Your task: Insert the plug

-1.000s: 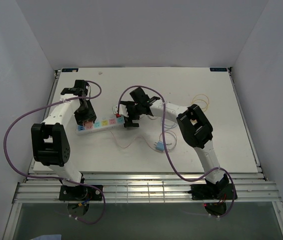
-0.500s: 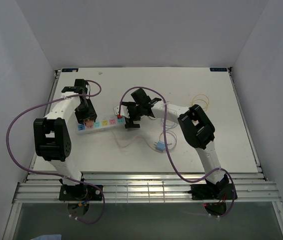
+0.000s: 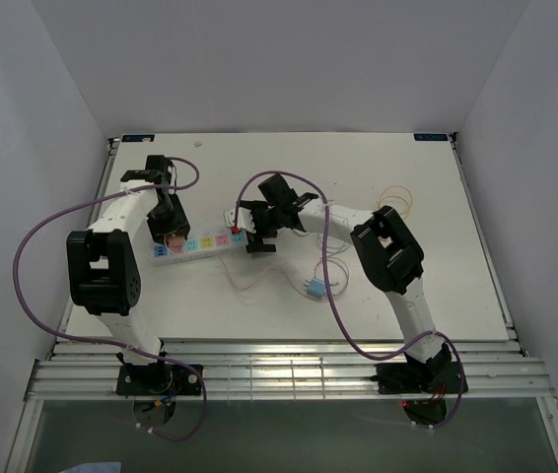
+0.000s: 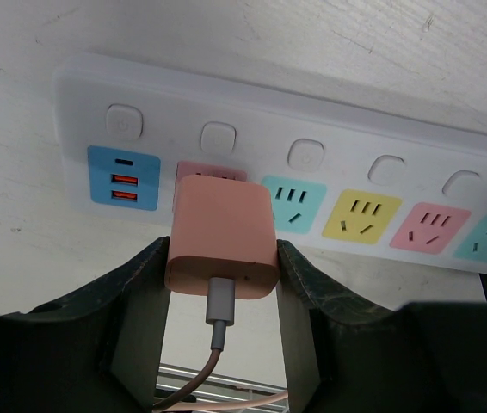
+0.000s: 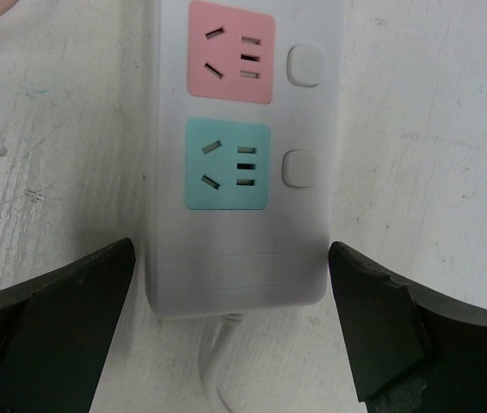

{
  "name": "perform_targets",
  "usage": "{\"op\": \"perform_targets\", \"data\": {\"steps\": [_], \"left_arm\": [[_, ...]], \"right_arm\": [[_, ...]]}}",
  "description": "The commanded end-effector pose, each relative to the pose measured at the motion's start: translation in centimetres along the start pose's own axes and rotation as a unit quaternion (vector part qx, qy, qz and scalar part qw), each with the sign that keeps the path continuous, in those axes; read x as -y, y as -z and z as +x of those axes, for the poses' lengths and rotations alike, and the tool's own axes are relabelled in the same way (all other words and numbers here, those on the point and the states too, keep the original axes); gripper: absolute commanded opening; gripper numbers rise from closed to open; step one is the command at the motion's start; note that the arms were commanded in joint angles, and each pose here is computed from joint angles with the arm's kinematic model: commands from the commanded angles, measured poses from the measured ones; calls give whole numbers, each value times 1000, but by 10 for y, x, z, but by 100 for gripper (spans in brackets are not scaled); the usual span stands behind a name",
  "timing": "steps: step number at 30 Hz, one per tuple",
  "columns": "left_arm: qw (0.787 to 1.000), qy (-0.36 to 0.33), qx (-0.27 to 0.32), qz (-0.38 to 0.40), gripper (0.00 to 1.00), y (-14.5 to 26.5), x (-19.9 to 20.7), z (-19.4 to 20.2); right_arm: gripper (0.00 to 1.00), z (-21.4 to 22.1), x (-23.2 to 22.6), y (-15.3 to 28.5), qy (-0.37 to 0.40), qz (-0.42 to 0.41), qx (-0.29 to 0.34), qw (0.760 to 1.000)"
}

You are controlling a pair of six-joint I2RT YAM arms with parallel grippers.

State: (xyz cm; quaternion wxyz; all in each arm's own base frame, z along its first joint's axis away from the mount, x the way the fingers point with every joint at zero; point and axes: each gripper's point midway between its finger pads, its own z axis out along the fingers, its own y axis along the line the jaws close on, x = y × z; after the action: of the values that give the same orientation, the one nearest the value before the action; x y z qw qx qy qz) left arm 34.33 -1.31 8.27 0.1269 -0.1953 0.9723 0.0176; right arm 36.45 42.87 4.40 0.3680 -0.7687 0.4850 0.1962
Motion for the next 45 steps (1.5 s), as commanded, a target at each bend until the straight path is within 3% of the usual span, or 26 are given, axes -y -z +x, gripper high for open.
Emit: {"op": "perform_targets", "data": {"steps": [1, 9, 33, 45], "left_arm": [[1000, -4, 13, 13, 0, 3, 3, -9], [1000, 2, 11, -23, 0, -2, -11, -6], [999, 7, 33, -7, 0, 19, -12, -9], [1000, 1, -1, 11, 0, -1, -5, 5]], "right_arm": [[100, 10, -16, 4, -8, -18, -27, 999], [100, 13, -18, 5, -6, -18, -32, 999], [100, 15, -22, 4, -9, -22, -34, 999], [100, 17, -24, 4, -11, -24, -37, 999]]}}
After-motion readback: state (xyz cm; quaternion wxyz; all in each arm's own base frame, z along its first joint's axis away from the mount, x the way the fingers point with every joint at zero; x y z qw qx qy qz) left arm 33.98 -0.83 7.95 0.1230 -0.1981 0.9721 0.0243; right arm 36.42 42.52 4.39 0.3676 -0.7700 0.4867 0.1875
